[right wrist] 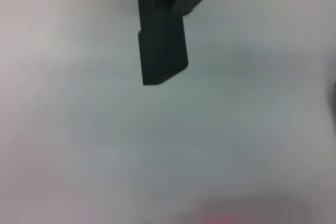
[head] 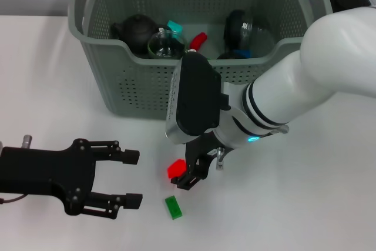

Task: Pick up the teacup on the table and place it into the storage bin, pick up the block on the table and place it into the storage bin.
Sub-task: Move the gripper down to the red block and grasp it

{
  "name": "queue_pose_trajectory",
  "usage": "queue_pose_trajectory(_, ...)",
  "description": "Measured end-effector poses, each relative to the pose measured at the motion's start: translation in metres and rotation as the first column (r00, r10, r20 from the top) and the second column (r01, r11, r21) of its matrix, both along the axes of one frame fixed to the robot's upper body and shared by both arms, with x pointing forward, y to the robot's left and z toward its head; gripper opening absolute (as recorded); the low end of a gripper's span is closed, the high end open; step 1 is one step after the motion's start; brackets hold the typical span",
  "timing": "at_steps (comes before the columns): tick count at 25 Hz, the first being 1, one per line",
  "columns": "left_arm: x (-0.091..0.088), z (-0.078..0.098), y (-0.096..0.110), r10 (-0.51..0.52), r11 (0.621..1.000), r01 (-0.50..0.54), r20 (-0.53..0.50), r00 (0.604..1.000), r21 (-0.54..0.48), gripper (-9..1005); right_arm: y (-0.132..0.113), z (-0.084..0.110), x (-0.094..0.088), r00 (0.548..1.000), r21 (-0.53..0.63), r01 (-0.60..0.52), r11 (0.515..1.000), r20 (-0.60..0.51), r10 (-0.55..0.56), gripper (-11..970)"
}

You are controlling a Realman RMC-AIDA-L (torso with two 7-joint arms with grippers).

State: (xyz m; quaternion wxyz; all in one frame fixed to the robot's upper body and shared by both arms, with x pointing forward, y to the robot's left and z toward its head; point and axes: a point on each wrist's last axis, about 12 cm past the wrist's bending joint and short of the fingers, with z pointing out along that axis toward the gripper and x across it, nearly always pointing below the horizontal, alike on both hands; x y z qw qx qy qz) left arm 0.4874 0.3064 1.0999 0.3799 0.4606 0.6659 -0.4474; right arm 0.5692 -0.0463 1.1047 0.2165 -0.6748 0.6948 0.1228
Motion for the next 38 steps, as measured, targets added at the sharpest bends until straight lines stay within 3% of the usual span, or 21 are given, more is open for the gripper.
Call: queue_pose_trajectory(38, 0.002, 0.001, 0.000, 0.003, 1.000, -0.003, 0.011, 1.000, -0.001, 810, 0.001, -0.013, -0.001, 0.999, 0.026, 0.004, 1.000, 0.044, -0.005, 829)
